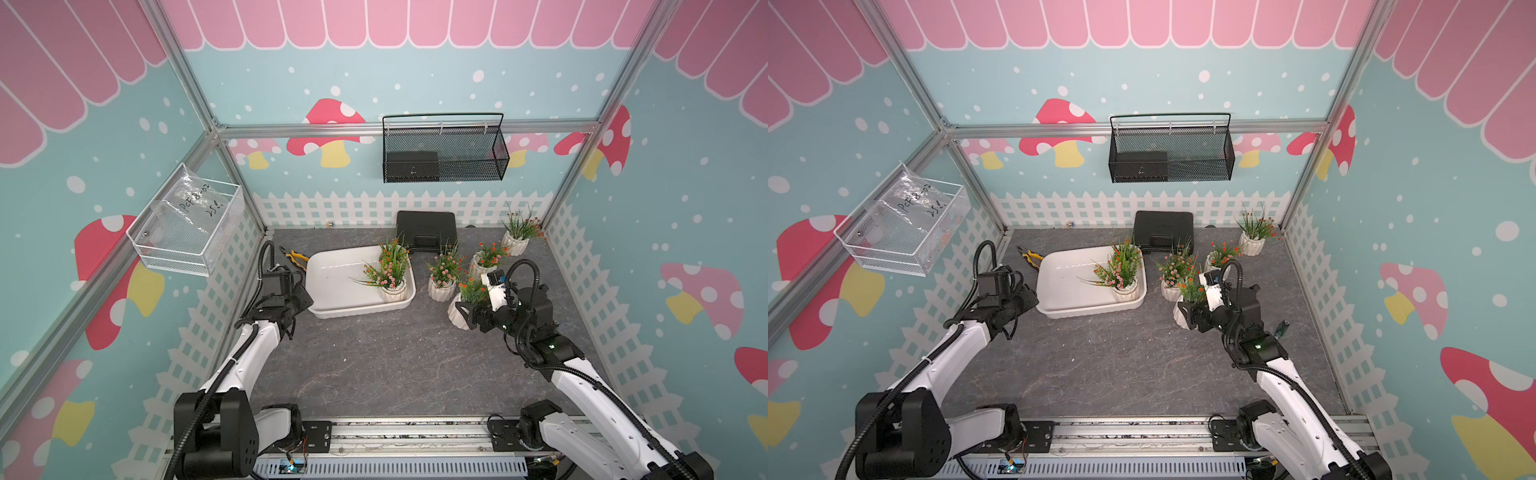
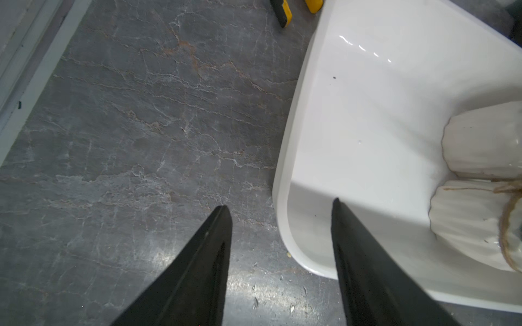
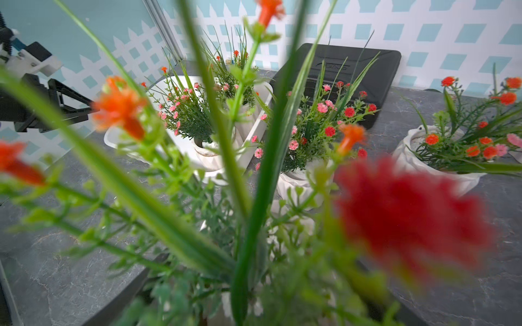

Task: Put the potted gypsophila into the storage box
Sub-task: Move the storage box to the center of the board.

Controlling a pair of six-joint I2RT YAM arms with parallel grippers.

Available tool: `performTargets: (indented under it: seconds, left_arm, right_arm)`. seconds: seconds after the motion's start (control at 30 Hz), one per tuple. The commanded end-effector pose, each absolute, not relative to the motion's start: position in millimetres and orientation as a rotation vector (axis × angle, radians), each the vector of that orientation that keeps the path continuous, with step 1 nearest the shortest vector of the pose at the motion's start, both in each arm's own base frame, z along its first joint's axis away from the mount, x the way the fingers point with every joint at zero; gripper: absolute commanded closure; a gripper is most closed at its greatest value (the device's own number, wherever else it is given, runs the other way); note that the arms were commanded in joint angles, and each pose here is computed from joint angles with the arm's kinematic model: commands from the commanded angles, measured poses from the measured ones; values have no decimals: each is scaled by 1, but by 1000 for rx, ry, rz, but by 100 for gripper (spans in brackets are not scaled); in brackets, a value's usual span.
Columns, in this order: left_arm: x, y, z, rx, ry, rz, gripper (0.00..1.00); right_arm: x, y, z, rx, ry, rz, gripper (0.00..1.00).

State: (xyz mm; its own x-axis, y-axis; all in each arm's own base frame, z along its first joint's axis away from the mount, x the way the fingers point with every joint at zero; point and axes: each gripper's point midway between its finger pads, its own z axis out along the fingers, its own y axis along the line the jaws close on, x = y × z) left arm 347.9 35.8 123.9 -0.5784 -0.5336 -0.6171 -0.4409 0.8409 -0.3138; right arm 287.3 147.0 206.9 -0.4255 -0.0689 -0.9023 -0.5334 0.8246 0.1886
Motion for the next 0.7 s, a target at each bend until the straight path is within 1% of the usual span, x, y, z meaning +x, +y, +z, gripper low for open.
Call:
performTargets:
  seconds: [0.0, 0.17, 0.3, 0.47, 0.67]
  left_arm:
    - [362, 39, 129, -629, 2264, -156, 42]
    - [377, 30, 116, -577, 2303, -214, 42]
    - [384, 27, 103, -567, 2348, -234, 44]
    - [389, 22, 88, -555, 2393, -262, 52]
    - [386, 17, 77, -525, 2433, -283, 65]
  right_arm:
    - [292, 161, 245, -523, 1816, 591, 30]
    - [291, 165, 248, -550, 1798, 608, 31]
    - [290, 167, 253, -553, 1778, 626, 31]
    - [292, 167, 253, -550, 1781, 622, 31]
    - [297, 167, 254, -543, 1789, 611, 31]
